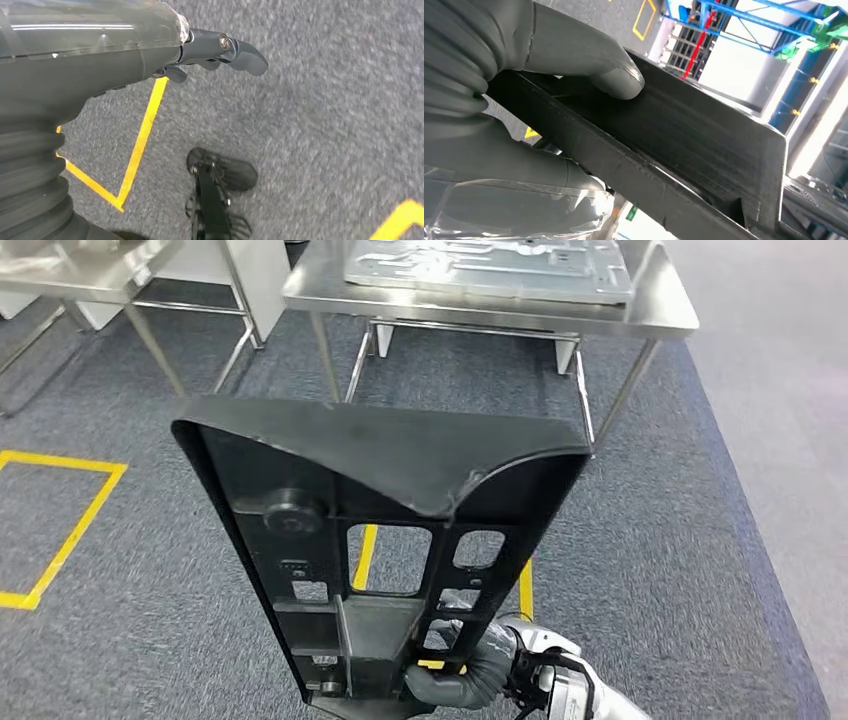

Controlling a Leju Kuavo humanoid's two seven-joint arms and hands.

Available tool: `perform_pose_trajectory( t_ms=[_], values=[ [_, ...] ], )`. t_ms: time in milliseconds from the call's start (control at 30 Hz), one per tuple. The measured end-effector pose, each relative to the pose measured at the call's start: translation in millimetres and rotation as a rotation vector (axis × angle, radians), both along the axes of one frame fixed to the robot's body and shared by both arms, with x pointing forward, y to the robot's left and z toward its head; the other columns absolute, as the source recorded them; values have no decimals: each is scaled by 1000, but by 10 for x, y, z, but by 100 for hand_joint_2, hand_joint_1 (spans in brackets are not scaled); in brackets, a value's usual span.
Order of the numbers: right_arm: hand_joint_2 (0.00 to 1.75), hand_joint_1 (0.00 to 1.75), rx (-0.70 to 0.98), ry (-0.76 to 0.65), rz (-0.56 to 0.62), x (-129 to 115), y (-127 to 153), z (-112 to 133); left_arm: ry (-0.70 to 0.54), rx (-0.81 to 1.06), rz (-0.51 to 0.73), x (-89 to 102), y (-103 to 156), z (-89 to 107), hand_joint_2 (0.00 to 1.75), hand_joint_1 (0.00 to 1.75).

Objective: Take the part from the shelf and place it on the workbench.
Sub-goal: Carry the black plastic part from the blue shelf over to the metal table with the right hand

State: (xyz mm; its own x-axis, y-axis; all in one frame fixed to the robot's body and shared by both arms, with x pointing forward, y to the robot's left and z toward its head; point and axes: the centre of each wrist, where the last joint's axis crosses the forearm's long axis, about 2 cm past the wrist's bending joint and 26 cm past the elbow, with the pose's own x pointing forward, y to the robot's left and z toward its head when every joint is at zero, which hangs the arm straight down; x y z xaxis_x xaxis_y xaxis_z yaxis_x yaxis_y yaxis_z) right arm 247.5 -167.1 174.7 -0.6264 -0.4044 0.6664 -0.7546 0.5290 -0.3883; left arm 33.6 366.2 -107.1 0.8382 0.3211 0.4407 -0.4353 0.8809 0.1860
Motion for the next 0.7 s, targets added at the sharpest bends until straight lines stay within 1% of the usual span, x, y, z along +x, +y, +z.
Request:
perform_pose_trajectory(
  t_ms=[167,267,700],
  values=[
    [175,166,7,-17,28,-17,-6,62,-17,-6,5,8,-12,-1,175,0],
    [175,166,4,-17,39,-35,1,62,-20,-12,8,-14,-19,-4,175,0],
    [175,166,0,-35,71,-65,26,107,-60,-53,39,15,-114,-14,175,0]
  ],
)
